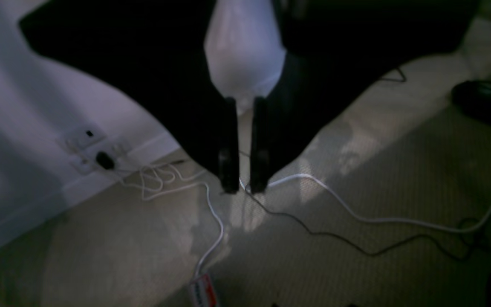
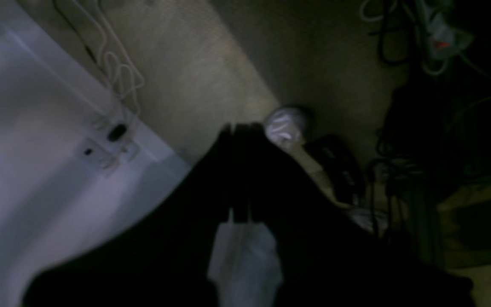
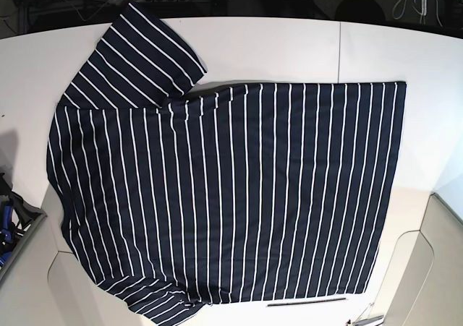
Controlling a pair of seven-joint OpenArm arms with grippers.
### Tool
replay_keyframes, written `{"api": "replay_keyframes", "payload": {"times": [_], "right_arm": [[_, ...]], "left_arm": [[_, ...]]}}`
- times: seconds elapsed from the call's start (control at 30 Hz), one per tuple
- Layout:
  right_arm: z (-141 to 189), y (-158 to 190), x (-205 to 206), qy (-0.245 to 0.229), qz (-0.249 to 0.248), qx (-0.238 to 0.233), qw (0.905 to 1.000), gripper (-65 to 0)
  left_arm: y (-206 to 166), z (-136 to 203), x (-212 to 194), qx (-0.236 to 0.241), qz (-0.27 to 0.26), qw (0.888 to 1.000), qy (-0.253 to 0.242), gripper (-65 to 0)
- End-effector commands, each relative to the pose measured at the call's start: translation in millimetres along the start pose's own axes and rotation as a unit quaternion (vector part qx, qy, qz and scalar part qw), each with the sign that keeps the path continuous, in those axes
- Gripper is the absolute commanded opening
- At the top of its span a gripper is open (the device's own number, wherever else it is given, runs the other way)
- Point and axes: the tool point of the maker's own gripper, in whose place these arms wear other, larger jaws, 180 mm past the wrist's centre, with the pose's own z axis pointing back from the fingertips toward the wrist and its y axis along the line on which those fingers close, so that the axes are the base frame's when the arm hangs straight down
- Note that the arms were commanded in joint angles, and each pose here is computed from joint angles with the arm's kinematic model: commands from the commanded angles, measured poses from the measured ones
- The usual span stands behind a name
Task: Fold the T-shirt properly
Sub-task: 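Move both grippers out from rest toward the shirt's shoulder corners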
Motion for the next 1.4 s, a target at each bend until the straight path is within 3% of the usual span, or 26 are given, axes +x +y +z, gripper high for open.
{"api": "replay_keyframes", "payload": {"times": [0.0,0.27,0.5,0.57,0.9,1.07,1.27,1.37], "right_arm": [[1,0,-3,-0.003,0.003,-0.001,1.0,-65.0],[14,14,0,-0.057,-0.003,0.013,0.9983,-65.0],[21,28,-24,-0.053,-0.011,0.023,0.9983,-65.0],[24,33,-31,-0.045,-0.014,0.027,0.9986,-65.0],[60,60,-36,-0.106,-0.018,0.047,0.9931,-65.0],[93,71,-26,-0.151,-0.046,0.066,0.9852,-65.0],[139,52,-7,-0.212,-0.098,0.056,0.9708,-65.0],[165,35,7,-0.253,-0.123,0.047,0.9584,-65.0]], "left_arm": [[-3,1,-3,-0.005,-0.002,1.0,-0.002,-59.2],[-7,0,-11,-0.009,0.003,1.0,0.006,-59.2],[-2,4,-18,0.028,0.029,0.999,0.015,-59.2],[-6,8,-19,0.026,0.026,0.999,0.004,-59.2],[-26,42,-20,0.013,0.067,0.996,-0.054,-59.1],[-34,80,-9,-0.051,0.136,0.983,-0.115,-59.1],[-9,124,-15,-0.037,0.186,0.969,-0.16,-58.9],[6,147,-10,-0.025,0.218,0.957,-0.19,-58.1]]}}
